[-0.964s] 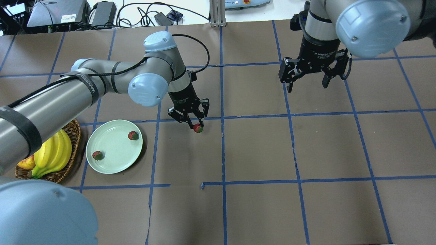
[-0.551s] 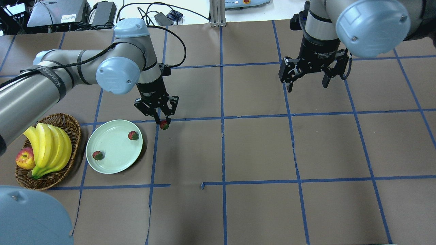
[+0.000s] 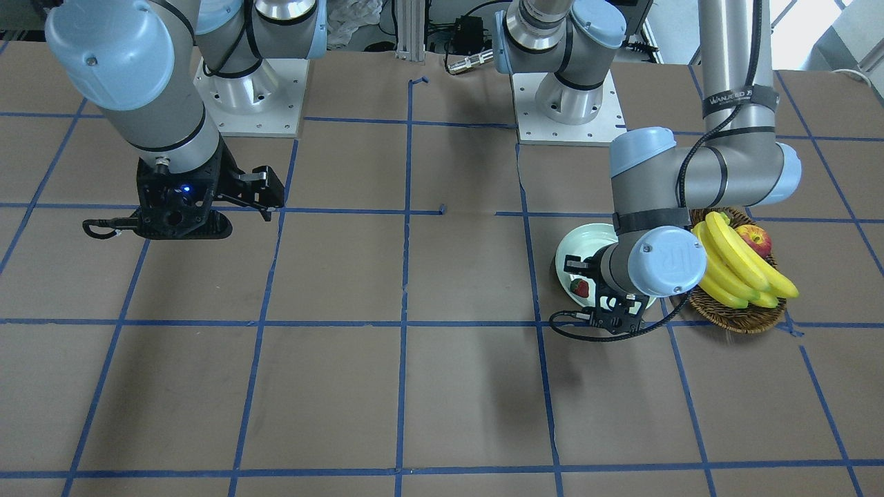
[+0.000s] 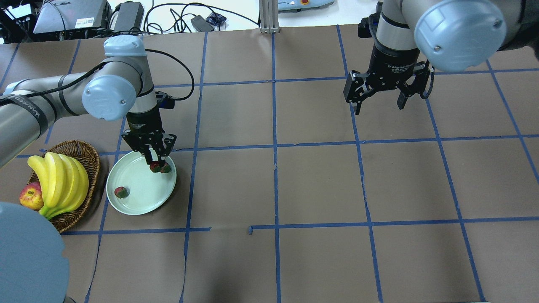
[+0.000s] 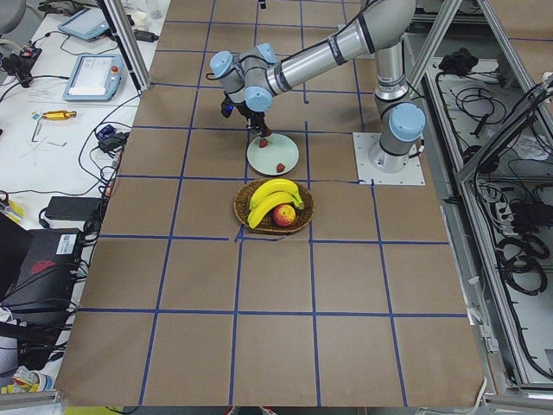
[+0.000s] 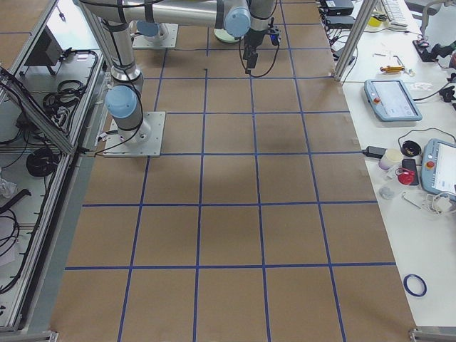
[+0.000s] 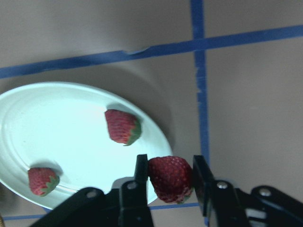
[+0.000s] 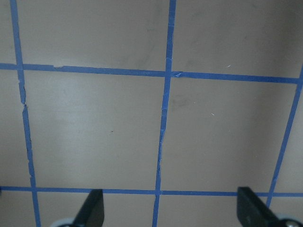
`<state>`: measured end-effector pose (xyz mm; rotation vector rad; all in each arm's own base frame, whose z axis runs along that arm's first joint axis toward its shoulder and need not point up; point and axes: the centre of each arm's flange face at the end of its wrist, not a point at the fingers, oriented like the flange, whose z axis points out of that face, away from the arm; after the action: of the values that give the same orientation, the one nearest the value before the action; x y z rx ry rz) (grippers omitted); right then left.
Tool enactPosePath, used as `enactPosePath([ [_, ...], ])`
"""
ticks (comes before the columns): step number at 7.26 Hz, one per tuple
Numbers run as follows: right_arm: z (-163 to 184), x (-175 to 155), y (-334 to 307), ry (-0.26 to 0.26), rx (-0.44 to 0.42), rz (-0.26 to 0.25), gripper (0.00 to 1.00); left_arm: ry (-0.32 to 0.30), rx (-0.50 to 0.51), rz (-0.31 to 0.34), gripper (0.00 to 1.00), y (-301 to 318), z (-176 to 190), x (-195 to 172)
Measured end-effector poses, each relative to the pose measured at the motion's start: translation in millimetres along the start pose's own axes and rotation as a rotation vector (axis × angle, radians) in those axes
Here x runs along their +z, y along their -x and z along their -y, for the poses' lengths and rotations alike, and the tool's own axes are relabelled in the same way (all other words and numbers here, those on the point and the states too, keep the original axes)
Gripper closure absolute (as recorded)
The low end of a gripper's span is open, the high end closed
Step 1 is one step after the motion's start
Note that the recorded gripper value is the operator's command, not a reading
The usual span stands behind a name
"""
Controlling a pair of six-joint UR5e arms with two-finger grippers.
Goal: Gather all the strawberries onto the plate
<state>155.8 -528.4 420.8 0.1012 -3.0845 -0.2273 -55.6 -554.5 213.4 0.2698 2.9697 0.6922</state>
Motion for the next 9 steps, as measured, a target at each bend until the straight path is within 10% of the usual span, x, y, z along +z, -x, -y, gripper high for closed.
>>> enactPosePath([
  [1, 0.0, -0.1, -0.2, 0.000, 0.000, 0.000, 0.00, 0.021, 0.011, 0.004, 0.04, 17.3, -1.7, 8.6],
  [5, 0.0, -2.1, -1.0, 0.004, 0.005, 0.012, 0.00, -0.048, -0.005, 0.021, 0.00, 35.3, -5.2, -15.8],
  [9, -2.7, -12.1, 1.7, -0.017, 0.001, 0.012, 0.00, -0.290, -0.199, -0.029, 0.00, -20.4, -25.7, -117.5],
])
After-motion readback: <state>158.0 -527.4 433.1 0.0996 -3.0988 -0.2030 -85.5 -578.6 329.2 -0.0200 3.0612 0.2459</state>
